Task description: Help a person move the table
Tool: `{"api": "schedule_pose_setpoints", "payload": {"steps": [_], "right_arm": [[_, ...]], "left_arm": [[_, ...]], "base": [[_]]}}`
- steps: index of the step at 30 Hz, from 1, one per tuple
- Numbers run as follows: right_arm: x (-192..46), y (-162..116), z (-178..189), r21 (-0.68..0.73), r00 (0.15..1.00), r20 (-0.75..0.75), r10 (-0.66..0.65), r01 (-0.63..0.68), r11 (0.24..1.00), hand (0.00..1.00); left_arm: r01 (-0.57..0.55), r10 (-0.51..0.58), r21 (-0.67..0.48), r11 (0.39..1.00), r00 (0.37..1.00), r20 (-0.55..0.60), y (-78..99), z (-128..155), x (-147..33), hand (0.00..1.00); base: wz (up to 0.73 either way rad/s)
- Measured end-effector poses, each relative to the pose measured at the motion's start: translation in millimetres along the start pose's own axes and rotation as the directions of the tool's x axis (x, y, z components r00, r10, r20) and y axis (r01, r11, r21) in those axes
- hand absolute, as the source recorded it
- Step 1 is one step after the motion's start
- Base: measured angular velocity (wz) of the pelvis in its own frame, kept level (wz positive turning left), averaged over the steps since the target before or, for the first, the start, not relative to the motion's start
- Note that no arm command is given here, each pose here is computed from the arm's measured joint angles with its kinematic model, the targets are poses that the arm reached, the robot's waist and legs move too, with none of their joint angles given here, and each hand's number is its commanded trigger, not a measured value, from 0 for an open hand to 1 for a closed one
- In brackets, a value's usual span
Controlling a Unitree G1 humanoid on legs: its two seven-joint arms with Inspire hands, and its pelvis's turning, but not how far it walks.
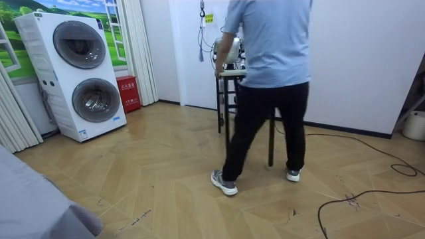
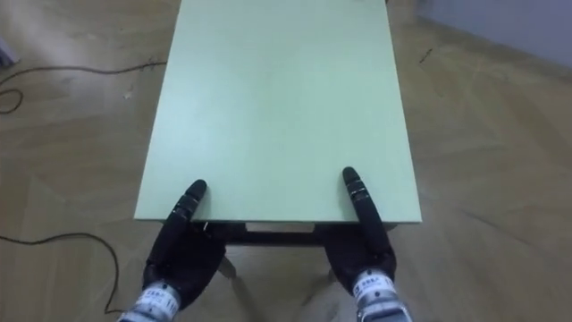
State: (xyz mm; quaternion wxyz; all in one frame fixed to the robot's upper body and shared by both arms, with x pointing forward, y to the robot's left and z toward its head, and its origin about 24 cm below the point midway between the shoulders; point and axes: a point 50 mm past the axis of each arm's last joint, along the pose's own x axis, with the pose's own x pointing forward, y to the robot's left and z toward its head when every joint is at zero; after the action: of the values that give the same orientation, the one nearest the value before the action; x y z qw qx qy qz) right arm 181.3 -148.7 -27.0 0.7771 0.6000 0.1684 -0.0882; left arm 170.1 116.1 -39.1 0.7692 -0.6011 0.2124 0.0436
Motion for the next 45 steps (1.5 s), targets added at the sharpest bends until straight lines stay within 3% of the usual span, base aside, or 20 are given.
{"api": "schedule_pose_setpoints", "payload": {"steps": [26, 45], "right_arm": [[-4.5, -5.4, 4.9, 0.031, 1.0, 0.016, -0.026, 0.025, 0.999, 1.0], [-6.3, -4.4, 2.5, 0.05, 0.999, 0.02, -0.027, 0.026, 0.998, 1.0]], "left_arm": [[0.012, -0.011, 0.015, 1.0, 1.0, -0.026, -2.1, -5.7, -0.2, 1.0], [0.028, -0.027, 0.029, 0.999, 0.999, -0.027, -4.6, -6.2, -0.6, 1.0]], "base": [[0.61], [0.38]]}}
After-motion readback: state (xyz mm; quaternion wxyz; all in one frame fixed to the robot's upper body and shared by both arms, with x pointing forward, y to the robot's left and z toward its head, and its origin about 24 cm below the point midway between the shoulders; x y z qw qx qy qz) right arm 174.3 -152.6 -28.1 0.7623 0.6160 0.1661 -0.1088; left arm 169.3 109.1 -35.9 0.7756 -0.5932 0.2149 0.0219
